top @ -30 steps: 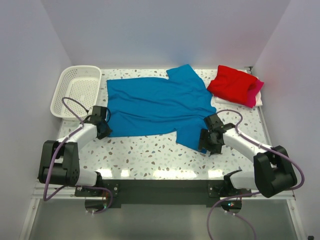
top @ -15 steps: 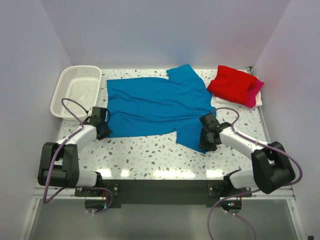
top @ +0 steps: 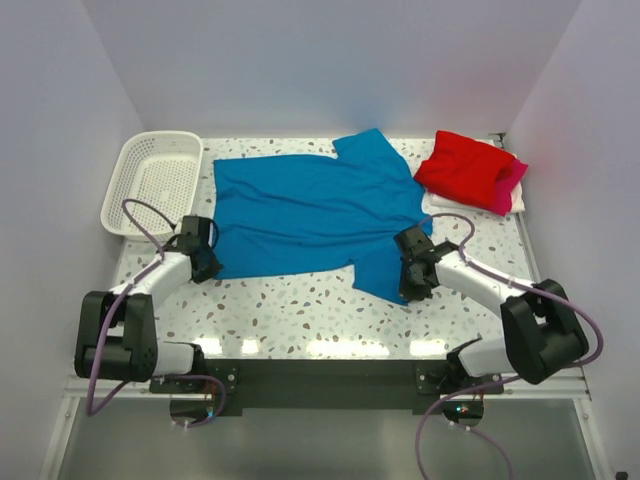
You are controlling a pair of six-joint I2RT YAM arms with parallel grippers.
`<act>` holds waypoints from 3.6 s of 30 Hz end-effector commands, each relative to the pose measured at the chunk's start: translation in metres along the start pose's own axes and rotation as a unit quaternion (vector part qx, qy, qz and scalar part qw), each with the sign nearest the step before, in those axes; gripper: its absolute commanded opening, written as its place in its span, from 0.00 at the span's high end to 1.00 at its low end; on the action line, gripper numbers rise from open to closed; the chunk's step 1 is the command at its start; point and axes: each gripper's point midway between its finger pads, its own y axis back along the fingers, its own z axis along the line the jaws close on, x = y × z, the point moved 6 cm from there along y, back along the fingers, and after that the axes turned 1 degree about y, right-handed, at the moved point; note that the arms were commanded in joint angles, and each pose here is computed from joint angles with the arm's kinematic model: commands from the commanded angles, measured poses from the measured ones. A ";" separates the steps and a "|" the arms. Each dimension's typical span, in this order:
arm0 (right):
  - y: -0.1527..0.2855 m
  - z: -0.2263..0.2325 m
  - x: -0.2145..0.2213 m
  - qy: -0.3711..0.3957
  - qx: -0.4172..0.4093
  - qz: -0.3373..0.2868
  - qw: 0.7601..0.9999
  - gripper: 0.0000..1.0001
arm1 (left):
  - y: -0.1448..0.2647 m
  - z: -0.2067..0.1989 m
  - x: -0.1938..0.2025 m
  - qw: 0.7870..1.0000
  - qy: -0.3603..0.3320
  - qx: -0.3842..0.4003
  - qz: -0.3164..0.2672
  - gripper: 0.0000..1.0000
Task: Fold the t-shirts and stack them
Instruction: Flatten the tshirt out, then fold the tshirt
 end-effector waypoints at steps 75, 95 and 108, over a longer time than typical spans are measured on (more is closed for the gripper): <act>0.041 0.057 -0.250 0.065 0.019 -0.092 0.993 1.00 | -0.004 -0.050 -0.121 0.986 -0.033 0.149 0.072 1.00; 0.010 0.048 -0.267 0.060 0.048 -0.068 0.995 1.00 | -0.020 -0.037 -0.131 0.985 -0.008 0.153 0.084 1.00; 0.027 0.024 -0.270 0.045 0.072 -0.082 0.993 1.00 | -0.022 -0.037 -0.134 0.983 -0.002 0.163 0.090 1.00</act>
